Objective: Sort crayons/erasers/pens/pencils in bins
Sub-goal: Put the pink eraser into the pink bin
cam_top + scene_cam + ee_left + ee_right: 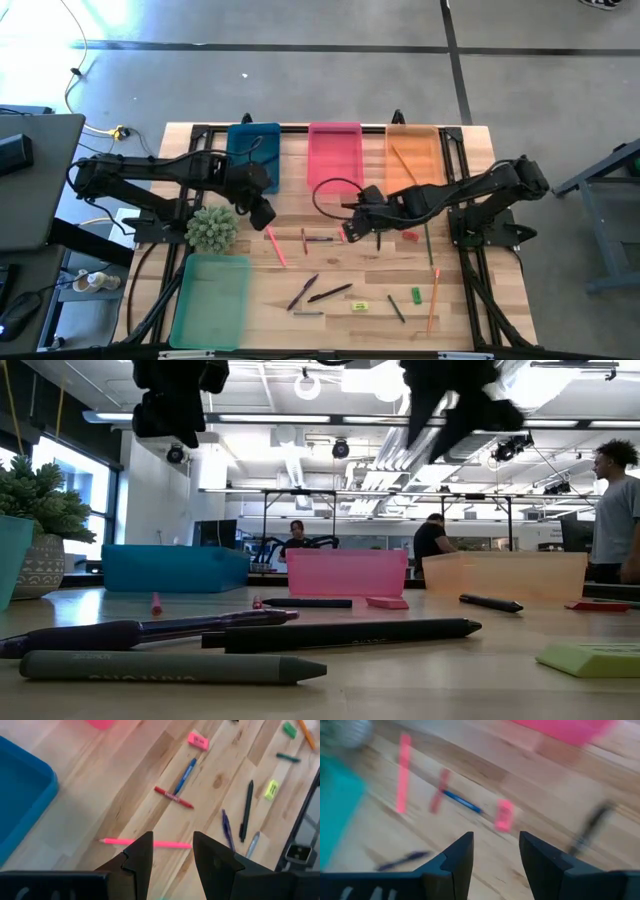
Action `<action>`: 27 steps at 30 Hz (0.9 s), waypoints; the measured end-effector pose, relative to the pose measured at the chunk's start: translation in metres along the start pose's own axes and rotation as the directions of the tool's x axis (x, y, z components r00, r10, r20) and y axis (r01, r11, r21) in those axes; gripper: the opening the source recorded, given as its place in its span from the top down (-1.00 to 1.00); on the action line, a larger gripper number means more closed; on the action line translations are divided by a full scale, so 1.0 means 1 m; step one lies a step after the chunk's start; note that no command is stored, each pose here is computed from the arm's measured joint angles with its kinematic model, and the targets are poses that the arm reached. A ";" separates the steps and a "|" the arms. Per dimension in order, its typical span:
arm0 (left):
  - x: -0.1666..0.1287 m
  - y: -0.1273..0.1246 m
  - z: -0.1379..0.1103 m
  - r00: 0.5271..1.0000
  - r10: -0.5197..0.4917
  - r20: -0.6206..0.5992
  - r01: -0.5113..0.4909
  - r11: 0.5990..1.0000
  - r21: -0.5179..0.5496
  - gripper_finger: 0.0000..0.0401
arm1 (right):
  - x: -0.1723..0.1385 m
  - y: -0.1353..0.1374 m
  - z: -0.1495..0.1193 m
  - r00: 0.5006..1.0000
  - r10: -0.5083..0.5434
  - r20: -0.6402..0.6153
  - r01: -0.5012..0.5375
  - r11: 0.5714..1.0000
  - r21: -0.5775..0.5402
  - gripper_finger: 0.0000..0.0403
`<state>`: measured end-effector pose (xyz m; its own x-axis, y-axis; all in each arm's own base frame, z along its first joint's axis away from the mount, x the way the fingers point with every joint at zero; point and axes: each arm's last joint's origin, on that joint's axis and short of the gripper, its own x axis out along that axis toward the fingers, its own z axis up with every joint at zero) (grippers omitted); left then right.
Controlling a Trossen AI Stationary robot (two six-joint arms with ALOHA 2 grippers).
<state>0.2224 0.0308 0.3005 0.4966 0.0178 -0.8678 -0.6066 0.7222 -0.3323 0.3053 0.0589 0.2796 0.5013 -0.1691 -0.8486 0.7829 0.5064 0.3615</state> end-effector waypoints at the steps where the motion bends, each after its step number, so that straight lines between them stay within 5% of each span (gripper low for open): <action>1: -0.003 0.000 0.000 1.000 0.006 -0.011 -0.005 1.000 0.015 0.37 | 0.003 0.003 0.004 0.999 0.030 0.012 -0.030 1.000 0.000 0.25; 11: -0.019 0.013 0.004 0.986 0.168 -0.012 -0.166 0.980 0.106 0.37 | 0.038 0.021 0.028 0.998 0.047 -0.048 -0.050 0.997 -0.062 0.32; 27: -0.024 0.042 0.009 0.955 0.286 -0.074 -0.275 0.952 0.131 0.37 | 0.096 0.019 0.005 0.977 -0.109 -0.181 0.109 0.994 -0.014 0.32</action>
<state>0.1909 0.0666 0.3107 0.2549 0.1726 -0.9514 -0.6329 0.7737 -0.0292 0.3703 0.0486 0.2072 0.3377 -0.0678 -0.9388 0.8275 0.4967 0.2618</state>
